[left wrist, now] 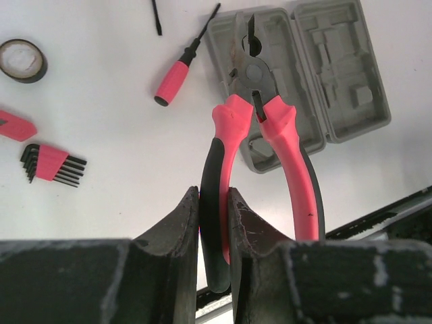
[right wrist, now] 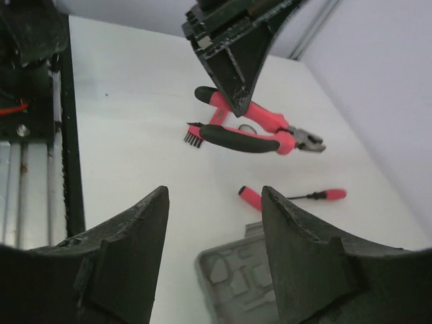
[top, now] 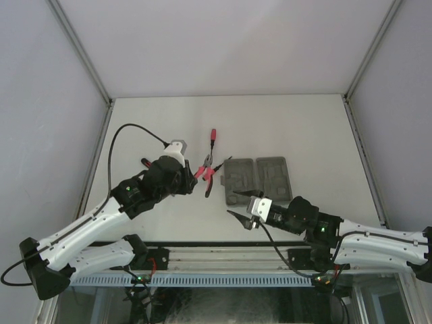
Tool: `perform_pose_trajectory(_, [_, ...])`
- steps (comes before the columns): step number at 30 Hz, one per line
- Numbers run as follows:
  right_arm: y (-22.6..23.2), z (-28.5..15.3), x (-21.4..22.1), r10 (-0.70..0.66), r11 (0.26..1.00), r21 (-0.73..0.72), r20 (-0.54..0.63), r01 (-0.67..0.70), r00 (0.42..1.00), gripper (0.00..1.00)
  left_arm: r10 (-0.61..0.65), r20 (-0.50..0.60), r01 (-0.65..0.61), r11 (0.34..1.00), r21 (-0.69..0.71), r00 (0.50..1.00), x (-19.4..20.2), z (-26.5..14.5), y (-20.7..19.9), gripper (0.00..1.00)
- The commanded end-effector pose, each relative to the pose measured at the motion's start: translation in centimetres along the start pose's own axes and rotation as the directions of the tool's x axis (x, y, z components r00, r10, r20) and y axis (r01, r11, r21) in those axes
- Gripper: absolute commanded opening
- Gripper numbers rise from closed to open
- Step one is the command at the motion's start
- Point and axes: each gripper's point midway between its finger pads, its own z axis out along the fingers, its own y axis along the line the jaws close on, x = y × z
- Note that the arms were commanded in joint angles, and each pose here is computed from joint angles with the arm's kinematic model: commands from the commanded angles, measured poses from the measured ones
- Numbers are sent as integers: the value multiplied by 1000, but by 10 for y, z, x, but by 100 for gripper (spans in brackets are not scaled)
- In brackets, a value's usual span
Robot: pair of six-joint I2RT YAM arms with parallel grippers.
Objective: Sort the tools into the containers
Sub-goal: Pick up the pliers at the center of the board.
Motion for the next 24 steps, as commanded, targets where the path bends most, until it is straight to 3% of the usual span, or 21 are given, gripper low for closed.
perform_pose_trajectory(1, [-12, 1, -14, 380, 913, 129, 72, -386, 922, 56, -29, 140, 30, 1000, -6, 990, -33, -12, -1, 0])
perform_pose_trajectory(4, [-20, 1, -9, 536, 812, 209, 101, -545, 838, 56, -20, 147, 24, 999, -28, 989, -35, -12, 3, 0])
perform_pose_trajectory(7, [-38, -5, 8, 714, 592, 371, 168, -715, 679, 56, -16, 156, 23, 999, -43, 988, -37, -13, 6, 0])
perform_pose_trajectory(14, [-51, -10, 14, 853, 295, 420, 288, -858, 434, 57, -30, 184, 41, 998, -57, 983, -38, -16, 12, 0])
perform_pose_trajectory(20, [-60, -9, 7, 879, 230, 404, 305, -885, 367, 59, -51, 201, 61, 997, -43, 978, -38, -19, 12, 0])
perform_pose_trajectory(24, [-71, -11, 10, 902, 147, 412, 317, -899, 292, 59, -54, 213, 63, 997, -38, 975, -39, -20, 10, 0])
